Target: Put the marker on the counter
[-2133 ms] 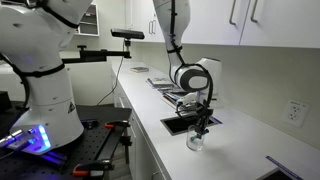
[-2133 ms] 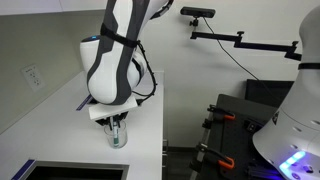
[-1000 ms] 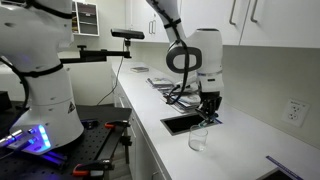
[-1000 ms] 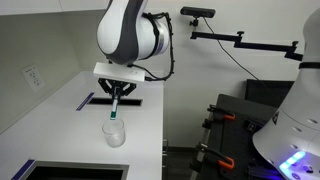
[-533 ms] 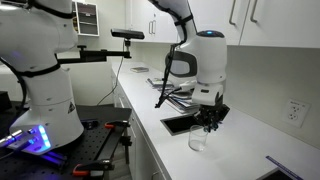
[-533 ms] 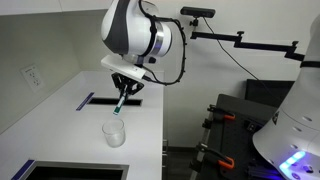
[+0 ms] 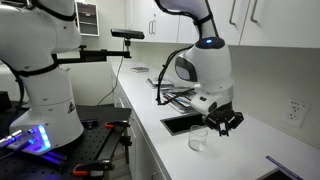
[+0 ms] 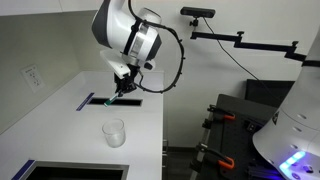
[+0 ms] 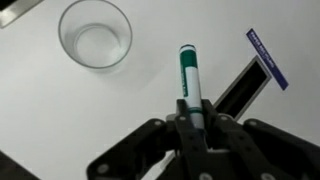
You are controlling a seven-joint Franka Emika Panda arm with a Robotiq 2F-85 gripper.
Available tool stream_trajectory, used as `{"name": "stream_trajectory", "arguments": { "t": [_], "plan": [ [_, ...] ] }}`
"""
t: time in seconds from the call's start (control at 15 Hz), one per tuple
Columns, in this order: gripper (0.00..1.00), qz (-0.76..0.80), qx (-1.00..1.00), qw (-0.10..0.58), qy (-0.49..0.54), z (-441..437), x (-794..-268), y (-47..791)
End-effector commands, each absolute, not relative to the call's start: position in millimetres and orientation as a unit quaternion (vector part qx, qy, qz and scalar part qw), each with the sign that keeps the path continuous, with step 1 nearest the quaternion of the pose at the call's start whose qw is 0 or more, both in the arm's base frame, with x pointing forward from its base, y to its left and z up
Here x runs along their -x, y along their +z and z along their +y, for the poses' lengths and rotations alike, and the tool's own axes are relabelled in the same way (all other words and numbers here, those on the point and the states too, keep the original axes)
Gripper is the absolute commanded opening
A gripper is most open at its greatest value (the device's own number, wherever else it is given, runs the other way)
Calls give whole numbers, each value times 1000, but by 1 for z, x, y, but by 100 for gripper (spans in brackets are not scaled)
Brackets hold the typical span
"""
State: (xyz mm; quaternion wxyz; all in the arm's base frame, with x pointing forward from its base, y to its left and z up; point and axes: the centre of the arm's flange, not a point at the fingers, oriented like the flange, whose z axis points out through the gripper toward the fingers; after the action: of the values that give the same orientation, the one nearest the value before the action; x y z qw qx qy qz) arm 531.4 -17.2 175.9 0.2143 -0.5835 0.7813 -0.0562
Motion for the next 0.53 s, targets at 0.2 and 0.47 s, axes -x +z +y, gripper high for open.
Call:
{"name": "stream_trajectory", "arguments": {
  "t": [0.2, 0.47],
  "plan": [
    [5, 787, 562, 253, -26, -24, -575, 97],
    [5, 742, 599, 300, 24, -53, -602, 42]
  ]
}}
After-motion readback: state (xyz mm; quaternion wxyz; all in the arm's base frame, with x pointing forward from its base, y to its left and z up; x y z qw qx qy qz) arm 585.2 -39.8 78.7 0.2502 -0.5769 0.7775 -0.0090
